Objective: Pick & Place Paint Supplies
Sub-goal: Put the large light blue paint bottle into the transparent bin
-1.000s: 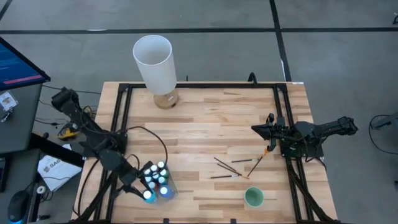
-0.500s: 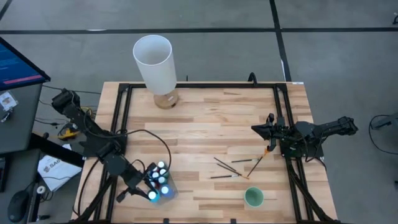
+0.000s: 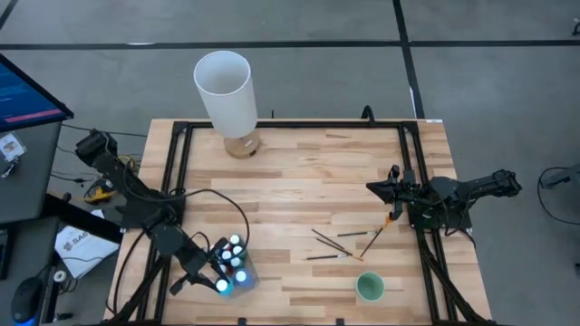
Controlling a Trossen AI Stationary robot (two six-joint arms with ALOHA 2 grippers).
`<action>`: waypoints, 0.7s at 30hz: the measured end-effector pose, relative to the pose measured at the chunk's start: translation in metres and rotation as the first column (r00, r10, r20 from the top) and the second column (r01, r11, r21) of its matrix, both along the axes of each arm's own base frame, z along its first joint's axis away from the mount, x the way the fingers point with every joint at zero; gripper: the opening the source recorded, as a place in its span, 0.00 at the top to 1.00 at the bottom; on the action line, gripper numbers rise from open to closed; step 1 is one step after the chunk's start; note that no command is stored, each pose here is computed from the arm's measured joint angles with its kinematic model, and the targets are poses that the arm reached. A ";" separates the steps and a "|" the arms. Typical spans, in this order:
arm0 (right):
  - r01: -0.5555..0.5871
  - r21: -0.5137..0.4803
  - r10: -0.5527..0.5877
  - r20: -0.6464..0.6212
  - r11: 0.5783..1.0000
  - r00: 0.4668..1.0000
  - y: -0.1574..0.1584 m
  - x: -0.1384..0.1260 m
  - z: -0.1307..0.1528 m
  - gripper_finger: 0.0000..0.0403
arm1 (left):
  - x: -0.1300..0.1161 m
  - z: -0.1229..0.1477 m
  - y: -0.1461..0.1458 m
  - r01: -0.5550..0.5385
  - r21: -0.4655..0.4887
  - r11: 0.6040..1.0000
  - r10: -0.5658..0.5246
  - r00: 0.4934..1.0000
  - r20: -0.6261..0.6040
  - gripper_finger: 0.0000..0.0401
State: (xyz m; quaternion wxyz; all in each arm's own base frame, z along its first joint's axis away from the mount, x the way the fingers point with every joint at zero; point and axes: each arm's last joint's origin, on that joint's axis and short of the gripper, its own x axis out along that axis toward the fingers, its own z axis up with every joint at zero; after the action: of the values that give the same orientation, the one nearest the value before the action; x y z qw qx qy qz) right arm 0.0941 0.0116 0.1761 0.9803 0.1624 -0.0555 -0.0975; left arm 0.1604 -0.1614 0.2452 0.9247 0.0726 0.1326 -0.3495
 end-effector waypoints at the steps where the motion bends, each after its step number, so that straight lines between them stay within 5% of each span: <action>1: 0.000 0.000 0.000 0.000 1.000 1.000 0.000 0.000 0.000 0.98 | -0.001 -0.003 0.000 0.002 -0.014 1.000 -0.002 1.000 0.017 0.78; 21: 0.001 0.000 -0.001 0.000 1.000 1.000 0.000 0.000 0.000 0.98 | -0.010 -0.039 0.012 -0.032 -0.062 0.998 0.034 0.999 0.041 0.78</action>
State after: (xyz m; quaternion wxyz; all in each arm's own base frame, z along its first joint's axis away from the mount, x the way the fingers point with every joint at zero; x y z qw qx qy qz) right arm 0.0941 0.0115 0.1761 0.9803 0.1624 -0.0556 -0.0978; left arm 0.1501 -0.1499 0.2065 0.9346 0.0496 0.1036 -0.3366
